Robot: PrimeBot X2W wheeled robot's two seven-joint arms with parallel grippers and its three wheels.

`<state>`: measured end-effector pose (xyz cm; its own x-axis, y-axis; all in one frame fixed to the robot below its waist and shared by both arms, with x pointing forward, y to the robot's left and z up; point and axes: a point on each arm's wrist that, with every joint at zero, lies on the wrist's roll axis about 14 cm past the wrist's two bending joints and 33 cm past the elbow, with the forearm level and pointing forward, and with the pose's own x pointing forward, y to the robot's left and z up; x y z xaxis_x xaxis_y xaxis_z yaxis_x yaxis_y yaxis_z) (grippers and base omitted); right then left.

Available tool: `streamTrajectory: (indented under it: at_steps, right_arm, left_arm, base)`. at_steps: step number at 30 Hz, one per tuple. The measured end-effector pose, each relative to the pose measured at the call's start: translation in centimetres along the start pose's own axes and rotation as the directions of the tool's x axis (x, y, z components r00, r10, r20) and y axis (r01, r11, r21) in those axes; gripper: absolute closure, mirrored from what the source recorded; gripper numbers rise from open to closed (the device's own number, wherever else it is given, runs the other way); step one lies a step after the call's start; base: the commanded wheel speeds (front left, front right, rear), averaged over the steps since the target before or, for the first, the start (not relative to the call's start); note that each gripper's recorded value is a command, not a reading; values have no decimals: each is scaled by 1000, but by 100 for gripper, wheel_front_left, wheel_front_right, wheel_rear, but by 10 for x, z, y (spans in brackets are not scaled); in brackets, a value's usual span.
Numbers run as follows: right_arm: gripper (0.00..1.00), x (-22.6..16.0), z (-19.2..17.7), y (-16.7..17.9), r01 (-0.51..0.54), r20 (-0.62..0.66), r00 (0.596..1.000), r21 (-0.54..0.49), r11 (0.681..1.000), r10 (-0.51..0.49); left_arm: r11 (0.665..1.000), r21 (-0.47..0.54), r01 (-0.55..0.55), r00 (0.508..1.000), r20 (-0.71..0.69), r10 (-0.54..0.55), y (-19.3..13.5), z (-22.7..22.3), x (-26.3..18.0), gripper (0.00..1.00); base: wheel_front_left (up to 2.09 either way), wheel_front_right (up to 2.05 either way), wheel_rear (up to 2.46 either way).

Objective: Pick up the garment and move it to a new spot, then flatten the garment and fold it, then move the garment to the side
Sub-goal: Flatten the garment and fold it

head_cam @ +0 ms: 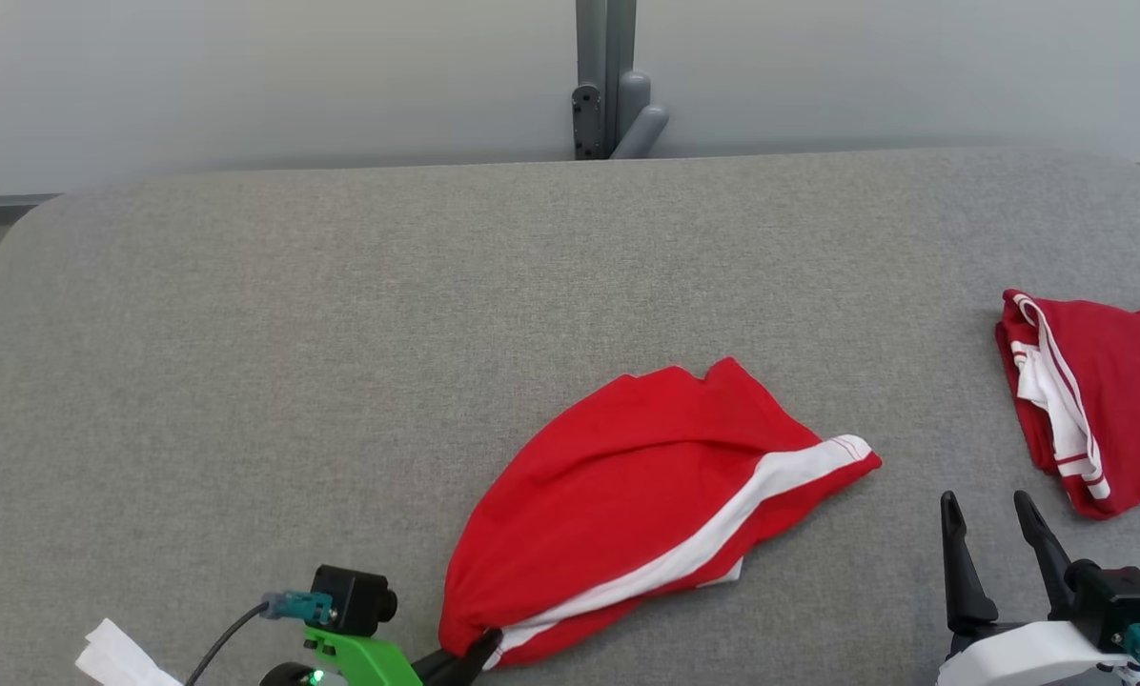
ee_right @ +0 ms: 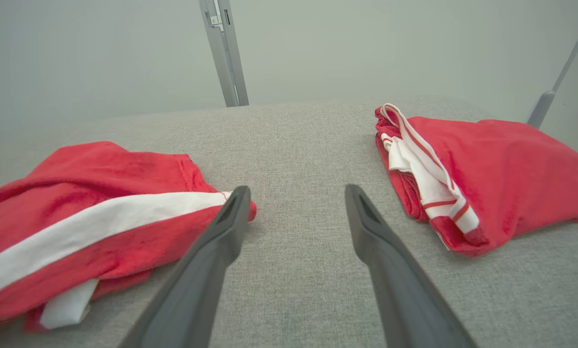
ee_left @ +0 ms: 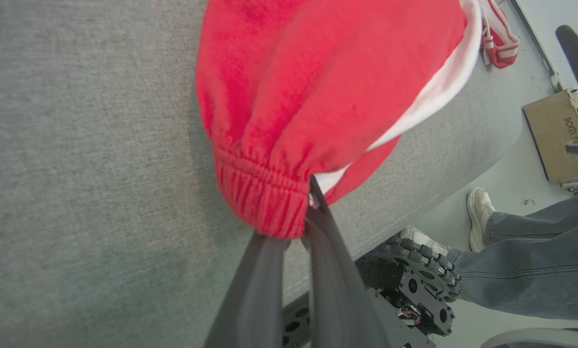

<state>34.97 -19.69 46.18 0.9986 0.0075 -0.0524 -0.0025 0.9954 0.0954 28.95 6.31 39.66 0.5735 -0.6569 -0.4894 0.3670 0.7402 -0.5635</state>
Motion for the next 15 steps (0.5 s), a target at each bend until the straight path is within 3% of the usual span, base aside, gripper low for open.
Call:
streamTrajectory:
  at_steps: [13, 14, 15]
  right_arm:
    - [0, -8, 3, 0, 1, 9, 1000, -4, 1000, -1]
    - [0, -10, 3, -2, 5, 10, 1000, -4, 1000, -5]
    - [0, -10, 4, -3, 9, 13, 1000, -4, 1000, -9]
  left_arm:
    - [1000, -8, -18, 999, 49, 18, 12, 14, -7, 100]
    - [1000, -6, -19, 999, 50, 20, 13, 13, -8, 73]
    - [1000, -4, -19, 999, 43, 19, 13, 11, -8, 53]
  base:
    - [0, 0, 0]
    - [0, 0, 0]
    - [0, 0, 0]
